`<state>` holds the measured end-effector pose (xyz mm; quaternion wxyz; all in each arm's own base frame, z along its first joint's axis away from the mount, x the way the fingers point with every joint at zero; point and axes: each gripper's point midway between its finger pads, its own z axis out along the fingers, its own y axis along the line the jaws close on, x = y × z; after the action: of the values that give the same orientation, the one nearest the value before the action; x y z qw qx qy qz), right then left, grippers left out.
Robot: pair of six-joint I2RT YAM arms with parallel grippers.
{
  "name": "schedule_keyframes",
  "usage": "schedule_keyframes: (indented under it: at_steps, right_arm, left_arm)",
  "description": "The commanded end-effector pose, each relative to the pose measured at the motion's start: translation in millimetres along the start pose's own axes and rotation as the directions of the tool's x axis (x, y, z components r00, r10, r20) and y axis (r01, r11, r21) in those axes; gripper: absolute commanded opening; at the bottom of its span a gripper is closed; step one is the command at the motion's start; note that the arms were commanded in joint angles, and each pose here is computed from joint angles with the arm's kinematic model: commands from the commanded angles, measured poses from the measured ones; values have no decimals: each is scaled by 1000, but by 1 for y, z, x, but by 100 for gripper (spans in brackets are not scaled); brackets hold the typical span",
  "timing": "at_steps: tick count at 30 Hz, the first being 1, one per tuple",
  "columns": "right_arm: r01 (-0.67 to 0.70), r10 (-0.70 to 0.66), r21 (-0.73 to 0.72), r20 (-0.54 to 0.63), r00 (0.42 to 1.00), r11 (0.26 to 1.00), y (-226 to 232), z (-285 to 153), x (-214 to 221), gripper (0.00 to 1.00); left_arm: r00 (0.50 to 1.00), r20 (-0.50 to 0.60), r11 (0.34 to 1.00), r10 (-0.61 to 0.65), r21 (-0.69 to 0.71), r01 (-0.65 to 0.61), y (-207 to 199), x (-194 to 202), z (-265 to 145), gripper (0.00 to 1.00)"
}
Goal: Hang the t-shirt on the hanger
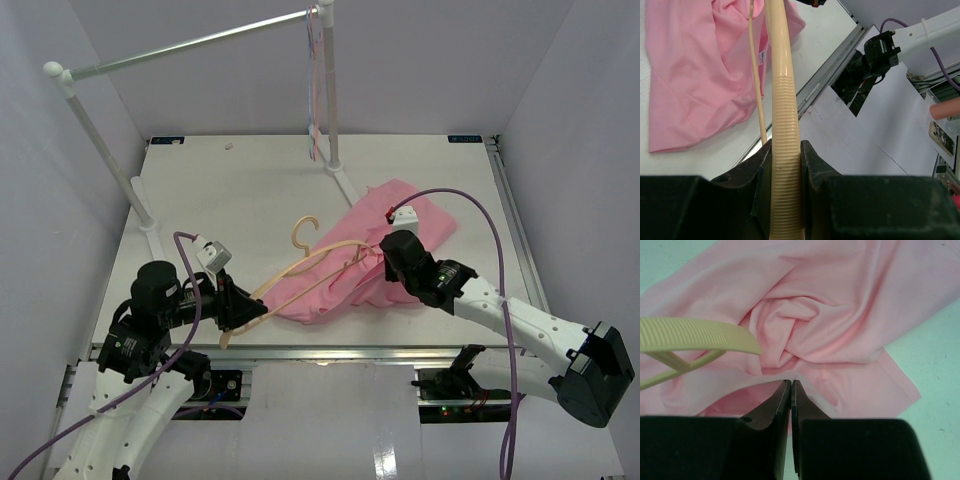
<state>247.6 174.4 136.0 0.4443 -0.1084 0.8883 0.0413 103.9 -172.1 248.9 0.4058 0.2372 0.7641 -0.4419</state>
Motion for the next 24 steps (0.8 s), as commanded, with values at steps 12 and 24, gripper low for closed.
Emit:
schedule_keyframes:
  at_steps: [12,24]
  right_arm:
    - [-25,26,-20,53,998,1000,-5,-5,-34,8]
    - [-40,41,-22,54,998,999,-17,-4,-40,8]
  left_arm:
    - [998,41,992,57,106,-61,-22,-6,-4,0]
    - [997,44,991,62,113,-67,-23,-6,-5,0]
